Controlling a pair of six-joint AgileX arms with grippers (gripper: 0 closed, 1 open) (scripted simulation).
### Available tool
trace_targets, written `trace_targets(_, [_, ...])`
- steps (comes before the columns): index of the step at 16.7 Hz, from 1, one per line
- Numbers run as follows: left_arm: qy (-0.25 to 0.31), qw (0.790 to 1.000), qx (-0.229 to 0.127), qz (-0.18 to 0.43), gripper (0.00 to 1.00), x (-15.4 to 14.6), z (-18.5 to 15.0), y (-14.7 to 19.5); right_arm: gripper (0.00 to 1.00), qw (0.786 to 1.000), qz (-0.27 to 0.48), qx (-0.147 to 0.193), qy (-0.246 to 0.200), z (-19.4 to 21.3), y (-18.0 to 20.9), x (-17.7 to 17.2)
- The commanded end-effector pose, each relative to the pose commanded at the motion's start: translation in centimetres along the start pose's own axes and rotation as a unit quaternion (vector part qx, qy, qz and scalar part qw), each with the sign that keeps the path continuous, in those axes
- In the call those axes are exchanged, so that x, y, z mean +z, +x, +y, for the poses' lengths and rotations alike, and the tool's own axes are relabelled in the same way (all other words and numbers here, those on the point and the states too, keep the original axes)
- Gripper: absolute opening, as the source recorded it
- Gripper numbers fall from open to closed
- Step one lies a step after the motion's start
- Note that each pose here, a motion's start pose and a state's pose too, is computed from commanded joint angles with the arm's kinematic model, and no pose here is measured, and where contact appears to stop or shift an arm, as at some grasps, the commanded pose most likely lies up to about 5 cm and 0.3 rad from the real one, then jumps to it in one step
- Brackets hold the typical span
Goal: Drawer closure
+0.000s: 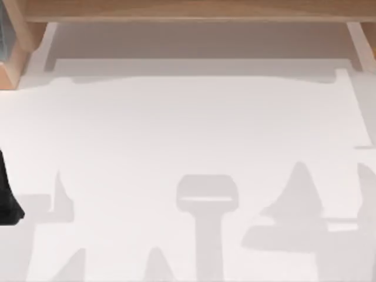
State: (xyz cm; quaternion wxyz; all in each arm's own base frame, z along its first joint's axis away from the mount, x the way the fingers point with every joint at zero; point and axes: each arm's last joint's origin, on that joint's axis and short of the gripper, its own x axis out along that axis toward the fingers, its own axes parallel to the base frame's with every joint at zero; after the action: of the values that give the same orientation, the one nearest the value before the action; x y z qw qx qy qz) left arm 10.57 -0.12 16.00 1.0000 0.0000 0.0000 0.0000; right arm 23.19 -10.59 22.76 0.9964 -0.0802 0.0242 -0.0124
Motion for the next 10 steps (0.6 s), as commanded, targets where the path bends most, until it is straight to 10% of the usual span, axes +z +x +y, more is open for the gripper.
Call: trace_targets(10, [0.000,1.000,0.000,0.000,1.00,0.0,0.0,0.0,1.00,0.934,0.012,0.006,-0.356,-3.0,0.3,-9.5])
